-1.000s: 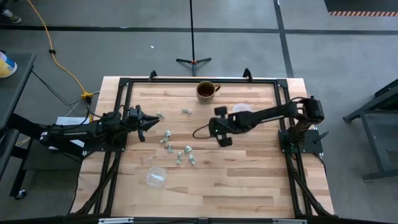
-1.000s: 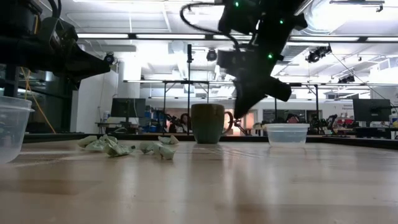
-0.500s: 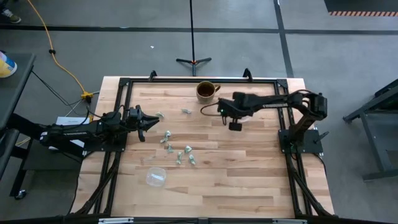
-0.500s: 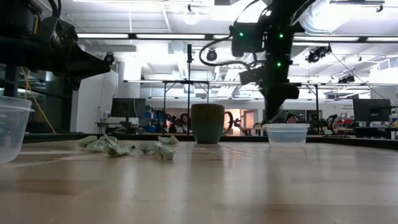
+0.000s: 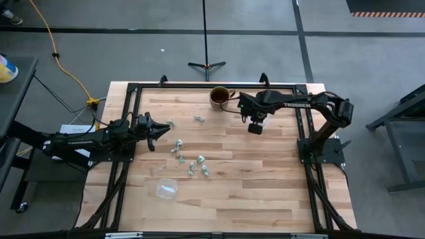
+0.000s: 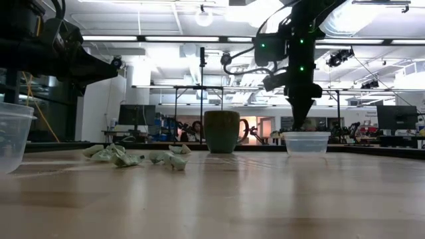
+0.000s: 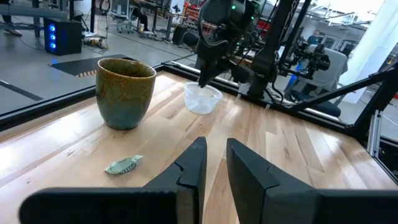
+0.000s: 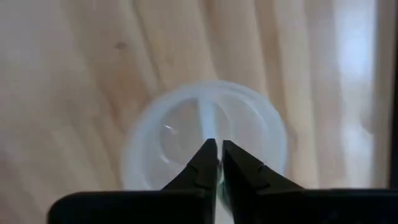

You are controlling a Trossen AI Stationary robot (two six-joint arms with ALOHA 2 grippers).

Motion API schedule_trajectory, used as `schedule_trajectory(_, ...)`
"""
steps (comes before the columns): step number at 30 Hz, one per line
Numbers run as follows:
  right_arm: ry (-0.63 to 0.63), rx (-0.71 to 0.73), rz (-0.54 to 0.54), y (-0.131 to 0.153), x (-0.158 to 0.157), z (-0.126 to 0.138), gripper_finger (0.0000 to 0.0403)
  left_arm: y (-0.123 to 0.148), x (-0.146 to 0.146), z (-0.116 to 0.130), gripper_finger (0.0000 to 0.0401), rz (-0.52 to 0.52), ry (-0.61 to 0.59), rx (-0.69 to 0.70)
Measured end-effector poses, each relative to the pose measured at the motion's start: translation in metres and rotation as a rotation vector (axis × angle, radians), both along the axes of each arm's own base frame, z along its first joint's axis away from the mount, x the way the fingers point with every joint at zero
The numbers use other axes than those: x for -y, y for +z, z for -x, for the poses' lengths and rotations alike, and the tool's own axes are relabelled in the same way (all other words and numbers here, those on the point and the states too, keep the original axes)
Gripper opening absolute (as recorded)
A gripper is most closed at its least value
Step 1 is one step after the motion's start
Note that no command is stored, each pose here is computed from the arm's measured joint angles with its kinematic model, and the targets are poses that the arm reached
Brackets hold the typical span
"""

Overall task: Pick and place Stevia / Truvia into bins
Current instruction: Put the stevia packet into the top transparent container

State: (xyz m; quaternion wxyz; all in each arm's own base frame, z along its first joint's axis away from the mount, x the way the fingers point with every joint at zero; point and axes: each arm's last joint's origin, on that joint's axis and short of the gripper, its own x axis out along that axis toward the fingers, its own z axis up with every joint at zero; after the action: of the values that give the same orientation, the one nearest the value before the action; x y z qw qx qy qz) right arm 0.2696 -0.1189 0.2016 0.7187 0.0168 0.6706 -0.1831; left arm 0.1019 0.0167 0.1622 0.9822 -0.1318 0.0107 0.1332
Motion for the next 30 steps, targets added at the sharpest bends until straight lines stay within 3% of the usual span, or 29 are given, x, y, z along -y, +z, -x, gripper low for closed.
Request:
schedule_trajectory(7, -0.006, 0.062, -0.011, 0.001, 0.003, -0.004, 0.0118, 0.0, 0.0, 0.0, 0.0099, 0.0, 0.0, 0.0)
schedule_trajectory(11, 0.162, 0.341, -0.235, 0.005, -0.005, -0.025, 0.0167, 0.0, 0.0, 0.0, 0.0099, 0.0, 0.0, 0.0)
schedule_trajectory(13, 0.29, 0.525, -0.294, 0.011, -0.012, -0.042, 0.0183, 0.0, 0.0, 0.0, 0.0099, 0.0, 0.0, 0.0)
schedule_trajectory(16, 0.416, 0.761, -0.22, 0.019, -0.025, -0.064, 0.0196, 0.0, 0.0, 0.0, 0.0099, 0.0, 0.0, 0.0)
schedule_trajectory(19, 0.457, 0.917, -0.091, 0.02, -0.038, -0.085, 0.0201, 0.0, 0.0, 0.0, 0.0099, 0.0, 0.001, 0.0)
schedule_trajectory(26, 0.42, 0.916, 0.13, -0.009, -0.064, -0.113, 0.0206, 0.0, 0.0, 0.0, 0.0099, 0.0, 0.001, 0.0)
schedule_trajectory(30, 0.404, 0.894, 0.158, -0.028, -0.065, -0.121, 0.0218, 0.0, 0.0, 0.0, 0.0099, 0.0, 0.001, 0.0)
